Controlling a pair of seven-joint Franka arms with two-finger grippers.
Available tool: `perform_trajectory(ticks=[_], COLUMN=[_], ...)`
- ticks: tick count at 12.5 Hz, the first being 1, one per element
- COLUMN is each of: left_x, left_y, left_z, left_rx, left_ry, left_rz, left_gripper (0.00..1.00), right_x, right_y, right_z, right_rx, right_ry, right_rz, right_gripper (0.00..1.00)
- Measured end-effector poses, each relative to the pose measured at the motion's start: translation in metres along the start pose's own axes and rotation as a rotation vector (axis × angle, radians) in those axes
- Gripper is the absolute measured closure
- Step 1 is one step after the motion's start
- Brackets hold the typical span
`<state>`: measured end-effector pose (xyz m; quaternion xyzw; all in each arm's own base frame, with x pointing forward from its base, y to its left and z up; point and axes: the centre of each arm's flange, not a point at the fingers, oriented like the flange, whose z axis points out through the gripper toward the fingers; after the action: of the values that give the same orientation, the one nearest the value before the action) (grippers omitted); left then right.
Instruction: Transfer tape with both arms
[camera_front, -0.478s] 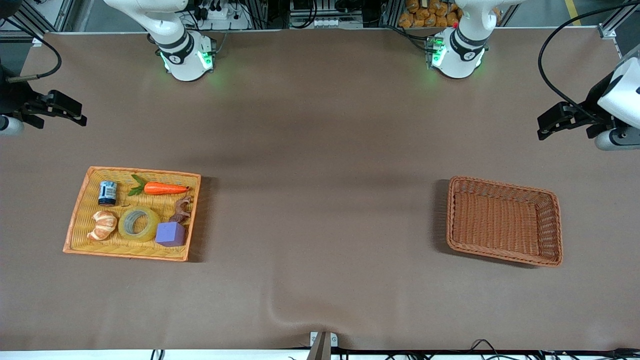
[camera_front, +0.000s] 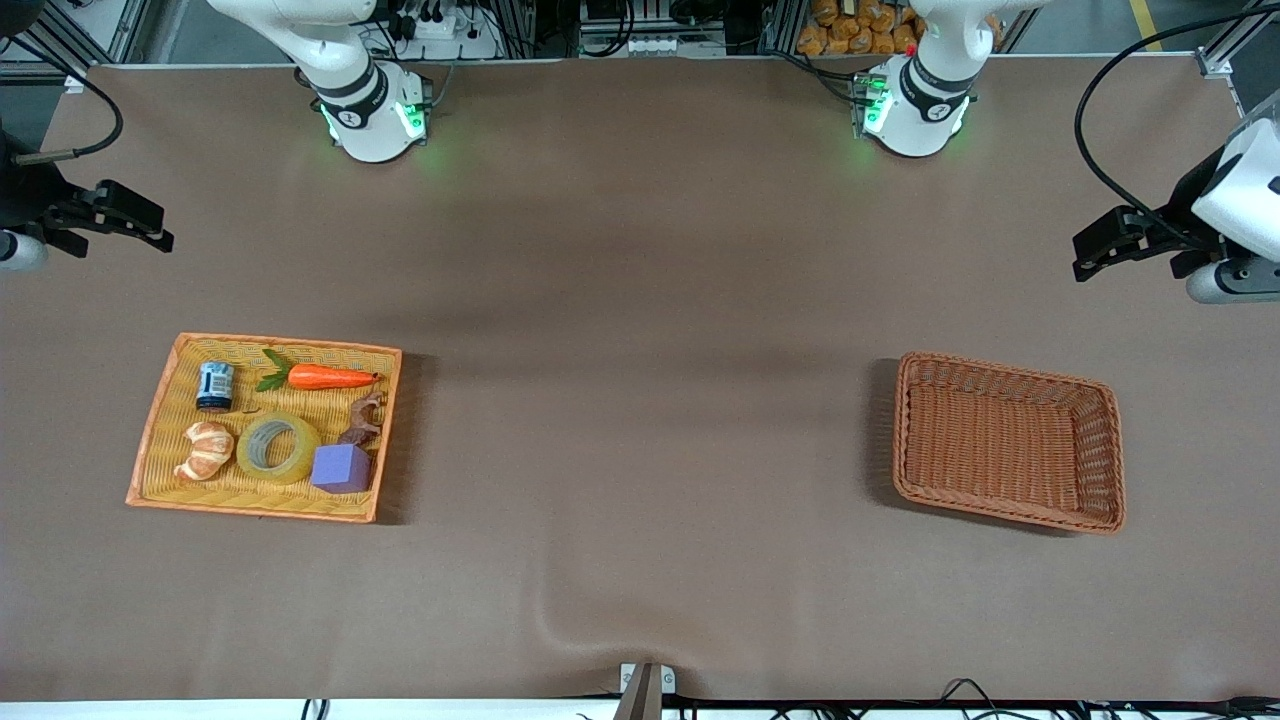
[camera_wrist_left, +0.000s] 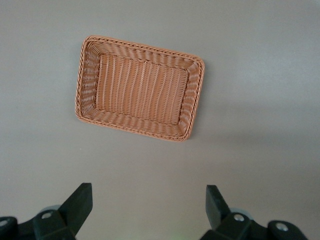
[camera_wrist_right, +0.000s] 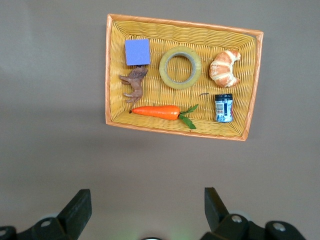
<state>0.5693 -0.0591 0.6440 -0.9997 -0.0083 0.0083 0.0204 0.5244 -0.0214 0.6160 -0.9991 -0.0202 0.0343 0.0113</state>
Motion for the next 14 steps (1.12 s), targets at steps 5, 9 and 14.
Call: perform_trajectory(ticks=[5, 9, 14], left_x=[0.005, -0.003, -0.006], left_y=[0.002, 0.006, 0.003], left_z=[0.018, 0.033, 0.028], left_rx=[0.001, 0.010, 0.013], left_ry=[-0.012, 0.017, 0.026], left_rz=[0.004, 0.006, -0.001], left_gripper=[0.00, 0.00, 0.00], right_x=[0.000, 0.001, 0.008], right_y=[0.000, 0.001, 0.002], right_z=[0.001, 0.004, 0.012], right_rx=[0.000, 0.000, 0.001], right_ry=[-0.002, -0.005, -0.009], right_rz=[0.001, 0.002, 0.002], right_gripper=[0.00, 0.00, 0.00])
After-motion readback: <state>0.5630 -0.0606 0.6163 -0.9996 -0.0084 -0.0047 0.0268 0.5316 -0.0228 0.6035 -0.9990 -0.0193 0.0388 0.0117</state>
